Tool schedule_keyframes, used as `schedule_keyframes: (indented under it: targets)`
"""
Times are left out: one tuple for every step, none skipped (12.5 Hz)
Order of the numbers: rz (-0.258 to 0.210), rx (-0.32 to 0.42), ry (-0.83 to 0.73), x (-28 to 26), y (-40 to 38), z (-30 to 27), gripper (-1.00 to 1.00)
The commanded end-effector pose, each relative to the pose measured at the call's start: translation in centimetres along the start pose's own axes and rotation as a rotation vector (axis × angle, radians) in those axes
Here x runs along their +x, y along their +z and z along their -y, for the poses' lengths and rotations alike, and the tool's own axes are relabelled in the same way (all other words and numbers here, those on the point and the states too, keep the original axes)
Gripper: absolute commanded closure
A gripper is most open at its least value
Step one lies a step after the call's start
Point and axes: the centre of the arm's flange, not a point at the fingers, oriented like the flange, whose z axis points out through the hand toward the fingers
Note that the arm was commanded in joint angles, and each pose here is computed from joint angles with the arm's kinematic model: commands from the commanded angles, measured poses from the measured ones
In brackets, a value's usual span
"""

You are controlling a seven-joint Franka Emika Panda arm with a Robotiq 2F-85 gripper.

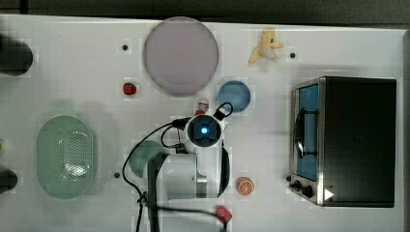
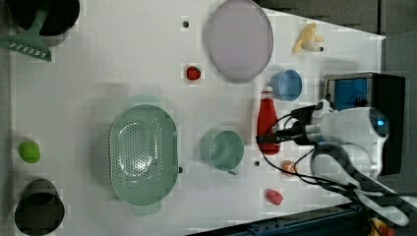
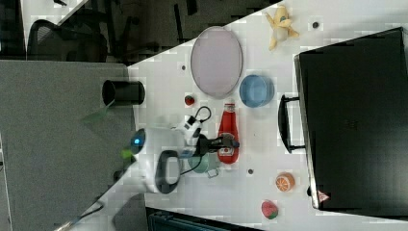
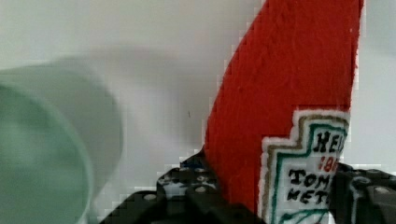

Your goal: Pick Ketchup from the table and place it in strainer.

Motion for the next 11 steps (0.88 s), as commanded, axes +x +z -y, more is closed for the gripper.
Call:
schedule_keyframes:
  targets:
    - [-0.105,-0.049,-0.036,0.2,-11.9,0.4,-0.2]
    - [-0.087,-0.053,-0.021,-0.6,-14.3,1.0,-0.2]
    - [-0.073,-0.057,0.014,-1.3,-16.3,1.7,-0.2]
    - [-0.07,-0.062,0.05,-1.7,-18.0,2.7,-0.2]
    - [-0.079,-0.072,0.059,-1.9,-19.4,4.2,-0.2]
    - [-0.091,-0.083,0.04,-1.9,-20.2,5.9,-0.2]
    - [-0.102,-0.092,0.031,-1.8,-20.6,7.8,-0.2]
    - [-0.107,-0.099,0.044,-1.6,-20.5,9.9,-0.2]
    - [-0.111,-0.103,0.081,-1.5,-20.4,12.0,-0.2]
    - [-0.112,-0.108,0.117,-1.5,-20.1,14.1,-0.2]
    - [-0.111,-0.108,0.15,-1.4,-19.7,16.2,-0.2]
